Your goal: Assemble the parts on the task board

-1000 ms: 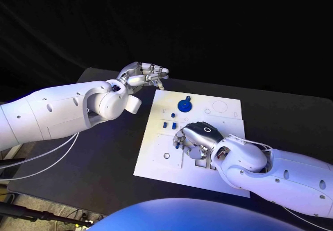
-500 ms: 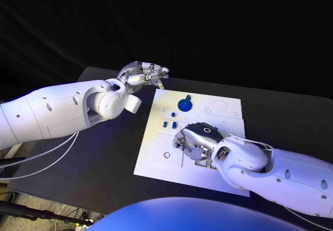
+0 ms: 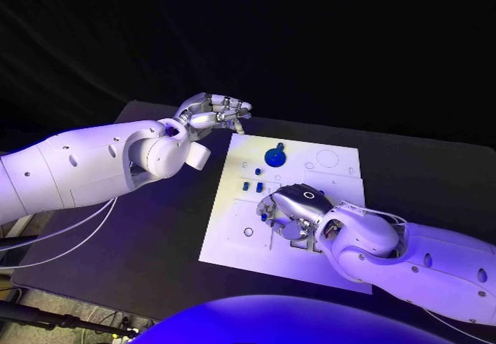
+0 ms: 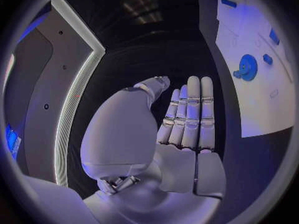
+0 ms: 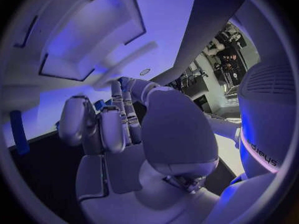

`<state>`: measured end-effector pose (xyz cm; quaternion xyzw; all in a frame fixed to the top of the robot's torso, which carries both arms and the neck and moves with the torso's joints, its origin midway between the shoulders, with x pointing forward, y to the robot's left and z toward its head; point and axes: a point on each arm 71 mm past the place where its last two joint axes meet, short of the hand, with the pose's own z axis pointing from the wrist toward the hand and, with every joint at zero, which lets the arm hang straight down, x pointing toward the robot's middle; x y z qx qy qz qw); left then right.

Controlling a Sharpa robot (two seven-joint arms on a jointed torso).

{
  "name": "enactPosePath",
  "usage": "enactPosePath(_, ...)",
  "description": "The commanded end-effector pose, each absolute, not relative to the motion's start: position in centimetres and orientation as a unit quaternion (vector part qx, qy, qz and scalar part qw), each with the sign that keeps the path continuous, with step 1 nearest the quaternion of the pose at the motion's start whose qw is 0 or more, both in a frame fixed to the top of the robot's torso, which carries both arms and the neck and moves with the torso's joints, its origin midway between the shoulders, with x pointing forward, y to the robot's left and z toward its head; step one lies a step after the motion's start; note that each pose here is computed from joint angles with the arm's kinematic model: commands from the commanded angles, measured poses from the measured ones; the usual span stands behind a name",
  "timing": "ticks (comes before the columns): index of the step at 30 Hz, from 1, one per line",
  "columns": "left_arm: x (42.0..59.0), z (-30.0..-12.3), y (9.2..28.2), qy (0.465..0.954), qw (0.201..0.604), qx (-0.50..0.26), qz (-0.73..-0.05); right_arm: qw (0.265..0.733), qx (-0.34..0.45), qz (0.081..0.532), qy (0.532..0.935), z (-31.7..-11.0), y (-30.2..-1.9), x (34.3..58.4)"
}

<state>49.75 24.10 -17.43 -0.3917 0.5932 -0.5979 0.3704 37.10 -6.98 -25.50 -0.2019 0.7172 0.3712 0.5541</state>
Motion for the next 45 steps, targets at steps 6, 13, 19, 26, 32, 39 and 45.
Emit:
enactPosePath(6, 49.7, -17.4, 23.9, 0.597, 0.357, -0.388, -0.605, 0.567, -0.191, 0.371, 0.711, -25.2, -7.4, 36.9)
enactPosePath(13, 49.7, -17.4, 24.0, 0.597, 0.356, -0.388, -0.605, 0.574, -0.183, 0.37, 0.707, -24.6, -8.4, 36.5)
enactPosePath(19, 49.6, -17.4, 24.2, 0.597, 0.357, -0.389, -0.604, 0.587, -0.174, 0.356, 0.706, -23.1, -10.3, 36.8)
enactPosePath(26, 49.5, -17.5, 24.3, 0.597, 0.357, -0.389, -0.603, 0.6, -0.158, 0.301, 0.725, -20.9, -14.4, 39.0)
enactPosePath(32, 49.5, -17.5, 24.3, 0.598, 0.356, -0.388, -0.604, 0.602, -0.15, 0.255, 0.742, -20.2, -17.5, 40.6)
enactPosePath(39, 49.5, -17.6, 24.4, 0.598, 0.356, -0.388, -0.604, 0.591, -0.154, 0.238, 0.755, -20.7, -18.5, 40.9)
enactPosePath(45, 49.6, -17.7, 24.5, 0.599, 0.356, -0.389, -0.603, 0.584, -0.155, 0.237, 0.761, -21.0, -18.4, 41.0)
